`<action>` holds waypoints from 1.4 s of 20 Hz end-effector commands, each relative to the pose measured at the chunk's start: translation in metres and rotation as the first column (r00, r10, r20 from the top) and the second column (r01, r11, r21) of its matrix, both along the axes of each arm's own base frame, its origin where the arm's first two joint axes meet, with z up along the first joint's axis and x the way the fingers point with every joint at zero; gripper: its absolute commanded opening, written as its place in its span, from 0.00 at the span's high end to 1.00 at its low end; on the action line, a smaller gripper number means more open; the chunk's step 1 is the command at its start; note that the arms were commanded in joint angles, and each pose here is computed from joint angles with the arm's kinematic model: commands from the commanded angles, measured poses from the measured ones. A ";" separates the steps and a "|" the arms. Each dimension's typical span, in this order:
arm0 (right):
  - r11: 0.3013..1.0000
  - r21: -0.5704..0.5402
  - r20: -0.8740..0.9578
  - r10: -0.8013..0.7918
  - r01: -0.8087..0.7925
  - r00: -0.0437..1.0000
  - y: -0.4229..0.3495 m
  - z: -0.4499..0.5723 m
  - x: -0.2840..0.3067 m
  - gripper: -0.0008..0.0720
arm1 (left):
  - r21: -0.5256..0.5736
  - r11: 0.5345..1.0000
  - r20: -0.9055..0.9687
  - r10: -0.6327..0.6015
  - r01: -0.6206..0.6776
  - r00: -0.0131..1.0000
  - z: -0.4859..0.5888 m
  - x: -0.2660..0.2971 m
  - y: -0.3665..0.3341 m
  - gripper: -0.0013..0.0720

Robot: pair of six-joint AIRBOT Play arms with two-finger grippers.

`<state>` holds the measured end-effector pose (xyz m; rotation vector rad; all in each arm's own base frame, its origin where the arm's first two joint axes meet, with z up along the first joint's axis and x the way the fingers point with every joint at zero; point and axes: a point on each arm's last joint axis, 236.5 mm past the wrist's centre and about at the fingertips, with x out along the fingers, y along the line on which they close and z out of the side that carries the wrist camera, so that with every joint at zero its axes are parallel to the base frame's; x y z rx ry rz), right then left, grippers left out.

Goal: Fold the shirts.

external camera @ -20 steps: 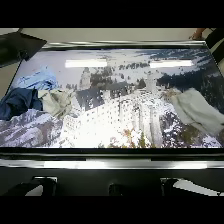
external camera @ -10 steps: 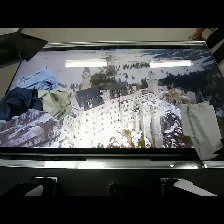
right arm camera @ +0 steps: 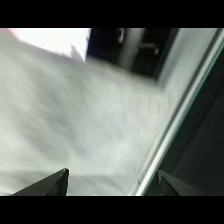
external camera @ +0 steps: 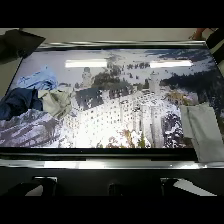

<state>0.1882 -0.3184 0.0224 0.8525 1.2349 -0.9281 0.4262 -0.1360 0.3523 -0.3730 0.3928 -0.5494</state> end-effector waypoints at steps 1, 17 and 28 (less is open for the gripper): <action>0.900 -0.410 0.212 0.249 -0.145 0.945 -0.038 0.144 0.100 0.09 | 0.308 0.920 0.016 0.248 -0.241 0.969 -0.024 0.029 0.063 0.94; 0.558 0.102 0.098 0.818 -0.824 0.566 0.311 0.019 0.197 0.09 | 0.607 0.790 -0.635 0.420 0.082 0.648 -0.326 -0.046 0.081 0.02; 0.558 0.100 0.099 0.819 -0.824 0.566 0.311 0.019 0.198 0.09 | 0.608 0.790 -0.637 0.421 0.085 0.646 -0.328 -0.046 0.081 0.02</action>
